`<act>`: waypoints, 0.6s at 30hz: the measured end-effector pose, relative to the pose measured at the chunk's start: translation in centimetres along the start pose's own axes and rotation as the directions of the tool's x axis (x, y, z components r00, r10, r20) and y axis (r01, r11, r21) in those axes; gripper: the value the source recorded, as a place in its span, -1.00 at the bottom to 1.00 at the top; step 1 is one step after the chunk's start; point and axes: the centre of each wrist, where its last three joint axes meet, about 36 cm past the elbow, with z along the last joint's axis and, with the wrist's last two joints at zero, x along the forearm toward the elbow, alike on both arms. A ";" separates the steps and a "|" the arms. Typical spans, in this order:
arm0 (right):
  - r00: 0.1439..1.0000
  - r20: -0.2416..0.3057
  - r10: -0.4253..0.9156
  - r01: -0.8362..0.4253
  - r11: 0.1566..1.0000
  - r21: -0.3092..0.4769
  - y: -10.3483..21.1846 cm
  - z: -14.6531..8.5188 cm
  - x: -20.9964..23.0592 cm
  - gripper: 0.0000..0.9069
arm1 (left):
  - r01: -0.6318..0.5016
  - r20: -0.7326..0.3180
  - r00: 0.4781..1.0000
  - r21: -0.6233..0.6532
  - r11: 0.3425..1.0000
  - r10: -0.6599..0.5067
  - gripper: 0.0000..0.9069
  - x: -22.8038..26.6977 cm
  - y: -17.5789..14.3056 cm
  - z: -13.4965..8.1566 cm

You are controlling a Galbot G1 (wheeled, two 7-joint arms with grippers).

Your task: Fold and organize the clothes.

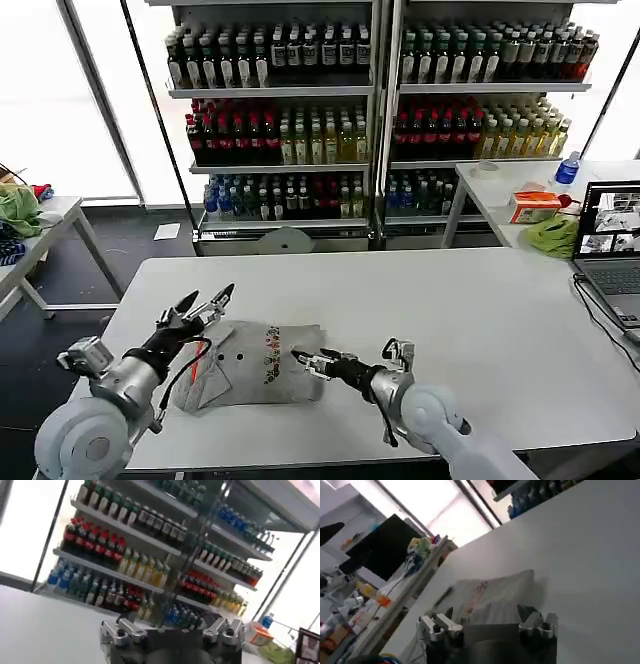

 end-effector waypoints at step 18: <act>0.994 0.061 0.090 -0.090 0.996 0.009 0.3 0.5 -1.1 1.00 | 0.054 -0.003 0.999 -0.010 0.999 -0.054 1.00 1.9 0.8 0.4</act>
